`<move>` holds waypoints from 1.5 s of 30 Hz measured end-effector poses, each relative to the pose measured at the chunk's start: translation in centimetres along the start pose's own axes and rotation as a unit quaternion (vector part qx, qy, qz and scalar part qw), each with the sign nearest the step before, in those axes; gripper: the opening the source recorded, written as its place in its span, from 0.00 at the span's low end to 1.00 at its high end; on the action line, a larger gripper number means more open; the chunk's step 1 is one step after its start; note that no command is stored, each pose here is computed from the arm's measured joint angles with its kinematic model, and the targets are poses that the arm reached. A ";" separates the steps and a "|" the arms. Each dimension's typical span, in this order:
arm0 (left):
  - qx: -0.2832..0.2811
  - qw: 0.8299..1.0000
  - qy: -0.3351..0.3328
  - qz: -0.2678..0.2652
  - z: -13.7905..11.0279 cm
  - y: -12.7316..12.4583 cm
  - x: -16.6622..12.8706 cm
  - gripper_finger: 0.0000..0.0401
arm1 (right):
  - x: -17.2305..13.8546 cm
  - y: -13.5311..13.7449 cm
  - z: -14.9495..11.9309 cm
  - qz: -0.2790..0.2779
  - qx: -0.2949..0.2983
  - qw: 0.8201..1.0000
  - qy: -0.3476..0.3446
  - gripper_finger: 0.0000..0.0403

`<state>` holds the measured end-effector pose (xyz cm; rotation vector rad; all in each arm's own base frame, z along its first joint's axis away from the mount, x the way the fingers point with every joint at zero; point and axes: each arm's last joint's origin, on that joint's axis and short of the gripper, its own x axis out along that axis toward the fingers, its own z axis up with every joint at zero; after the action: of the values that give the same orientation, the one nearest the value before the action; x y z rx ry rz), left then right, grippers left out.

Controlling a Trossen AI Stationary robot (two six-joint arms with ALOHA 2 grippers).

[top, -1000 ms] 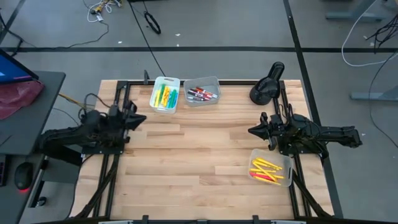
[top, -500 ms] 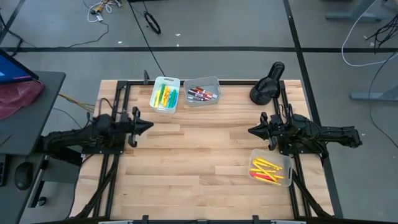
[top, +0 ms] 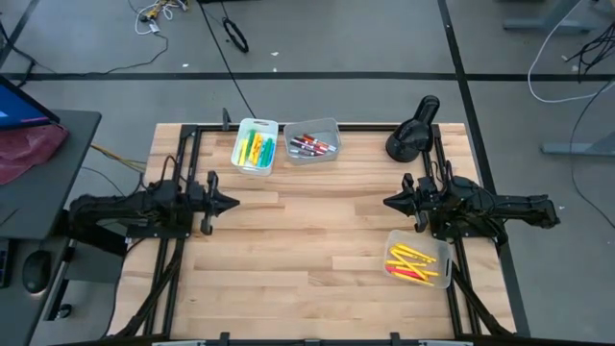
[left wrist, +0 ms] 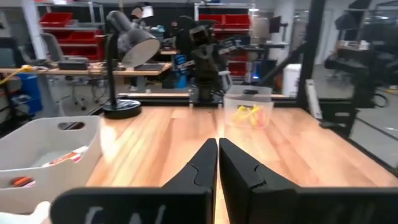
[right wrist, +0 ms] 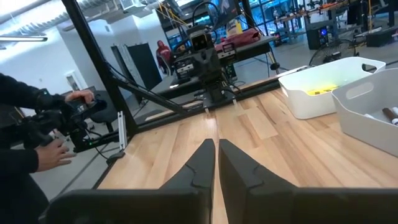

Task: Pick & Place Markers
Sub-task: Return to Home Position

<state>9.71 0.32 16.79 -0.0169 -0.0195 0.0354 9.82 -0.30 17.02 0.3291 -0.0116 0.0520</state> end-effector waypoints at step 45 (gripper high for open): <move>-0.169 0.985 -0.032 -0.017 0.6 -0.2 0.1 0.05 | -0.2 0.7 -0.1 -0.001 -0.230 0.973 -0.006 0.06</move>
<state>9.76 0.11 17.43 -0.3541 -0.0908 -0.0012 9.63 0.41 17.14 -0.1344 -0.0339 0.0443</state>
